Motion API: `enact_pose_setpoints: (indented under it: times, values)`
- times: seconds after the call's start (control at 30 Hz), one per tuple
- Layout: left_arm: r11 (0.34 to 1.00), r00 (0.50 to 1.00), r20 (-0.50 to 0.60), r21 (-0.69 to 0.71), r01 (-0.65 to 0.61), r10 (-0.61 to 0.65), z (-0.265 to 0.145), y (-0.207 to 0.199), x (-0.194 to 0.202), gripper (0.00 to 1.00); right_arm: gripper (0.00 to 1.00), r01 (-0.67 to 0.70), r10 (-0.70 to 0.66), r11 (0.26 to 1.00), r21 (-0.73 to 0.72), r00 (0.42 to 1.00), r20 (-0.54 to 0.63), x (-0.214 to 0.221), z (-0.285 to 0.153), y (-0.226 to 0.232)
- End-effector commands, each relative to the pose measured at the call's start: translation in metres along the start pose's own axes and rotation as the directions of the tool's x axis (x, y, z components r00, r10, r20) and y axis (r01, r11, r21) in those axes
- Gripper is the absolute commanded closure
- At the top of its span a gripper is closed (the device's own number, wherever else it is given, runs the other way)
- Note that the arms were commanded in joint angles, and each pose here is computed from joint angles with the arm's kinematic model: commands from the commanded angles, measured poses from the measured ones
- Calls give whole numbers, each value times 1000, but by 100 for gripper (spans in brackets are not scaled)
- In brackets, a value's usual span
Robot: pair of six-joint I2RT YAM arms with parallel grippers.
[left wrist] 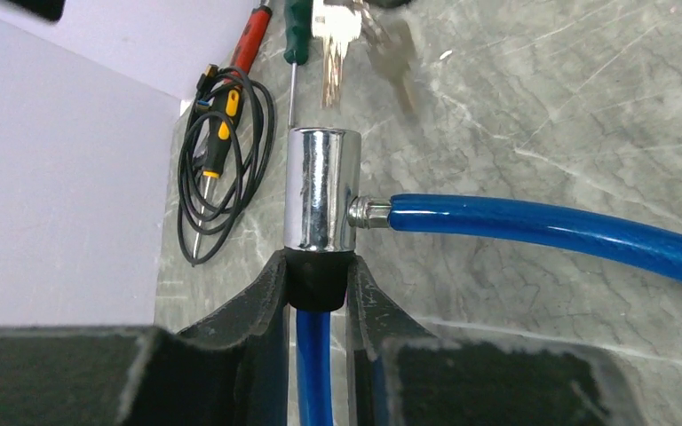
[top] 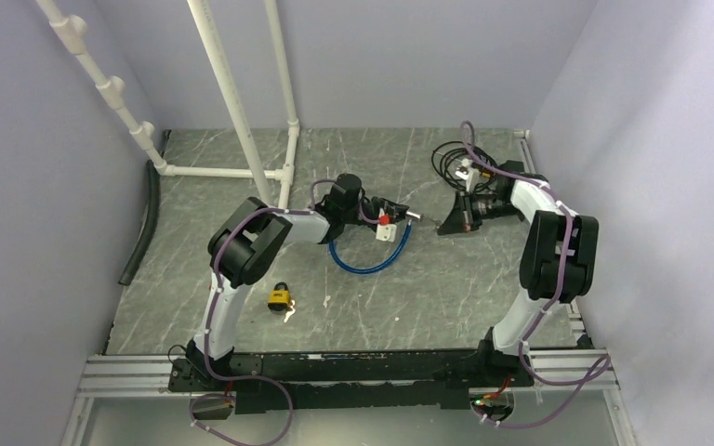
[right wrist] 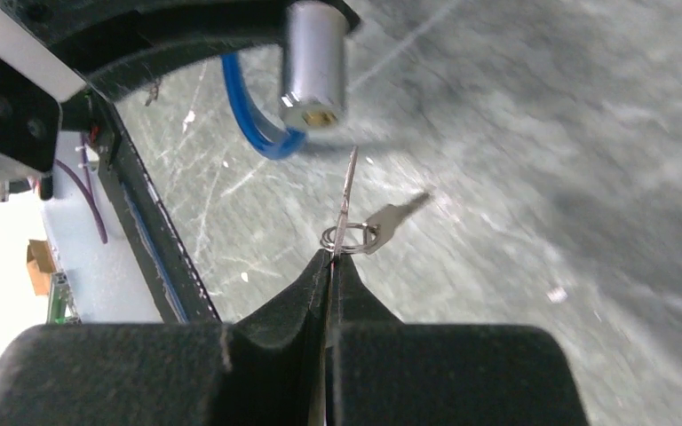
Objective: Lock with the key
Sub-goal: Lock the lock, then place the lock at the center of the board.
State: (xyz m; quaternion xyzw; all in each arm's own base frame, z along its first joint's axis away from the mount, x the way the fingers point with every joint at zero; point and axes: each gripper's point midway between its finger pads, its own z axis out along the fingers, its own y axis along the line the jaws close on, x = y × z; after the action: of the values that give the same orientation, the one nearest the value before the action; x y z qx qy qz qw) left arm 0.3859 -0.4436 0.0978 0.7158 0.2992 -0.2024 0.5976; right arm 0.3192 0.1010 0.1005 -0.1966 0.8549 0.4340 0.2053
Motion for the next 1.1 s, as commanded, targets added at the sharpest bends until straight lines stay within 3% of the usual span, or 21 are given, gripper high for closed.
enact_pose_setpoints:
  times: [0.0,0.2,0.4,0.57,0.7,0.77,0.87,1.0,1.07]
  values:
    - [993,994,36,-47,-104,106,-14,27,-17,100,100,-1,1,999,32,1000,-7,12,-34,-11]
    - [997,997,35,-11,-74,74,-13,15,-4,100,100,-59,59,998,27,998,-21,35,-44,-8]
    - [971,978,168,185,-154,124,-3,-16,-13,99,100,-102,102,995,19,995,-7,39,-39,-8]
    - [937,964,257,316,-151,68,-7,-31,-38,75,100,-116,116,993,27,993,-11,40,-39,-8]
    - [875,953,303,467,-126,-24,-29,-53,-74,88,100,-119,119,992,33,993,-9,44,-38,-6]
    - [839,942,332,524,-148,-42,-37,-72,-88,88,100,-121,121,992,34,993,-8,44,-38,-6]
    - [783,917,397,581,-224,-32,-48,-108,-107,78,100,-121,122,992,43,992,-16,44,-38,-8]
    - [740,904,424,624,-253,-49,-54,-141,-118,72,100,-115,117,992,55,992,-39,49,-38,-8]
    - [741,897,440,616,-267,-43,-54,-142,-124,61,100,-107,110,992,62,992,-55,53,-39,-7]
